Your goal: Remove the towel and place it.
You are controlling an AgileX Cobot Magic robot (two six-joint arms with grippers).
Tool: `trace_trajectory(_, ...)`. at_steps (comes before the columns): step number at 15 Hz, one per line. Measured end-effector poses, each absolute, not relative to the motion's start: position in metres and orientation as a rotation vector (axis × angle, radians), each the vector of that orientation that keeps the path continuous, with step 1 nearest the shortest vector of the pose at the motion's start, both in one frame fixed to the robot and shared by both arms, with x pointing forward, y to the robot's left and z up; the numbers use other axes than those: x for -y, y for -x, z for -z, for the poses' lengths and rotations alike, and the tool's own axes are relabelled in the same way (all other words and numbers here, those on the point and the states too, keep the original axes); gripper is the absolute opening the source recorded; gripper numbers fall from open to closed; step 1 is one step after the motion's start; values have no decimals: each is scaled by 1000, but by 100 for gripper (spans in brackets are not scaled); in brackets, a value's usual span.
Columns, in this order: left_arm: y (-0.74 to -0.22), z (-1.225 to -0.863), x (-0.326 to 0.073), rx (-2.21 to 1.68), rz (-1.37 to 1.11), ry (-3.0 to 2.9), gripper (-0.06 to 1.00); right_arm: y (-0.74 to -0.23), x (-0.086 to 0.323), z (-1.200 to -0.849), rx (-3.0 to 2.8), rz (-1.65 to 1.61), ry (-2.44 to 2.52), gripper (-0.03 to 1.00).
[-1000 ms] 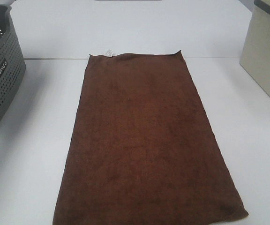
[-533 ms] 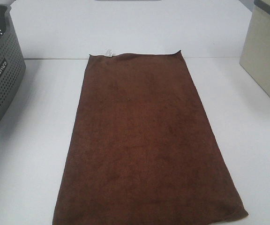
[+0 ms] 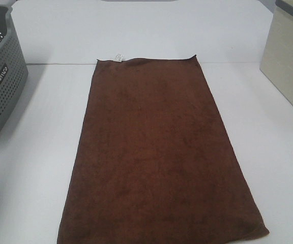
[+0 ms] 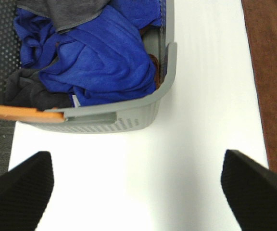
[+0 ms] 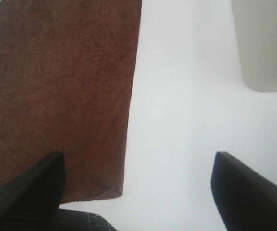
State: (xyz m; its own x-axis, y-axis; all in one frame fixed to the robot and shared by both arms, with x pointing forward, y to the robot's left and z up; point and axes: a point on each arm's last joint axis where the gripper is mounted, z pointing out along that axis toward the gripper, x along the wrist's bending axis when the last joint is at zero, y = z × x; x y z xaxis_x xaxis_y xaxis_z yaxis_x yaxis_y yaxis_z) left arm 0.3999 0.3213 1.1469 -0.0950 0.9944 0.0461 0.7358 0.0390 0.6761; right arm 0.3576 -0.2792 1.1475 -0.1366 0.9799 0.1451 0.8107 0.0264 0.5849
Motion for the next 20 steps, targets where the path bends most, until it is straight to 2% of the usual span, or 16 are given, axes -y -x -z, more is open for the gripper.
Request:
trace_trajectory(4, -310, -1137, -315, -1756, -996, -1628, 87, -290, 281, -1118, -1931, -897, -1742, 80)
trace_trajectory(10, -238, -1087, -308, -1725, -1041, -1546, 87, -243, 282, -1078, -1849, -988, -1618, 79)
trace_trajectory(15, -224, -1055, -302, -1681, -1004, -1538, 87, -226, 286, -1047, -1773, -1002, -1504, 79)
trace_trajectory(20, -234, -1052, -302, -1617, -1050, -1518, 87, -227, 287, -1045, -1767, -976, -1500, 78)
